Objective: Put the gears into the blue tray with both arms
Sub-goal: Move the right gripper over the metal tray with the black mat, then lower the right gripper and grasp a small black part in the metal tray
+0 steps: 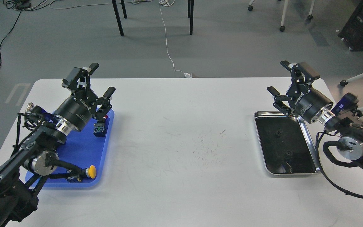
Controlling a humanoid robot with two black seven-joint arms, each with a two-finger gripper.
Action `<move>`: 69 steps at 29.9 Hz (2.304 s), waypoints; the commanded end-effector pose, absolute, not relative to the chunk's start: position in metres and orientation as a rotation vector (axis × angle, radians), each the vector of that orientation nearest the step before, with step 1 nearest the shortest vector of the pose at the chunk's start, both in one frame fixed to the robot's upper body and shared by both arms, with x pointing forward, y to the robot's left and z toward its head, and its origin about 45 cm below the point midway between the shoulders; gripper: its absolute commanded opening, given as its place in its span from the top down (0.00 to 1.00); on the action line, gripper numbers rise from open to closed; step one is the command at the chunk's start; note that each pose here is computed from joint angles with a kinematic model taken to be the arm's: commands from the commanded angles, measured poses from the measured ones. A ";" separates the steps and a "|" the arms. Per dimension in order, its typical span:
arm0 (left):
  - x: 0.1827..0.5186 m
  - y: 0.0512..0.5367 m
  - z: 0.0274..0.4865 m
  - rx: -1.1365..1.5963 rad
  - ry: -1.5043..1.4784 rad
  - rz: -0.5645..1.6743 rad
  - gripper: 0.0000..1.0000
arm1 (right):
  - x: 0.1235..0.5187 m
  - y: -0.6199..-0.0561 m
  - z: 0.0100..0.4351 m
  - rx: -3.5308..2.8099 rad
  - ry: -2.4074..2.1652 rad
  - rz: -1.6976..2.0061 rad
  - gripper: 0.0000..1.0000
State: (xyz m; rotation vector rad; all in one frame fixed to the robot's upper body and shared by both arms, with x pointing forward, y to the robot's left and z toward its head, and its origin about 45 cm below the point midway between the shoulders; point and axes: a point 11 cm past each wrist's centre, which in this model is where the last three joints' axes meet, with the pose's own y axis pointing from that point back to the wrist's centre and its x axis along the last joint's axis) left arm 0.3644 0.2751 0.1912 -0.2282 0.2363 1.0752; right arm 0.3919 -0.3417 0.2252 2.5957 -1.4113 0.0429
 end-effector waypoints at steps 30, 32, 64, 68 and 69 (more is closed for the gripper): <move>0.359 0.255 0.201 -0.286 0.222 1.019 0.02 | 0.352 -0.377 0.201 1.596 0.328 0.833 0.15; 0.359 0.255 0.201 -0.286 0.222 1.019 0.02 | 0.353 -0.377 0.194 1.591 0.329 0.843 0.18; 0.356 0.254 0.204 -0.266 0.194 1.004 0.02 | 0.342 -0.374 0.152 1.660 0.280 0.820 0.43; 0.356 0.255 0.204 -0.265 0.194 1.005 0.02 | 0.342 -0.373 0.152 1.661 0.280 0.822 0.43; 0.355 0.254 0.203 -0.265 0.196 1.005 0.02 | 0.342 -0.373 0.152 1.661 0.280 0.822 0.43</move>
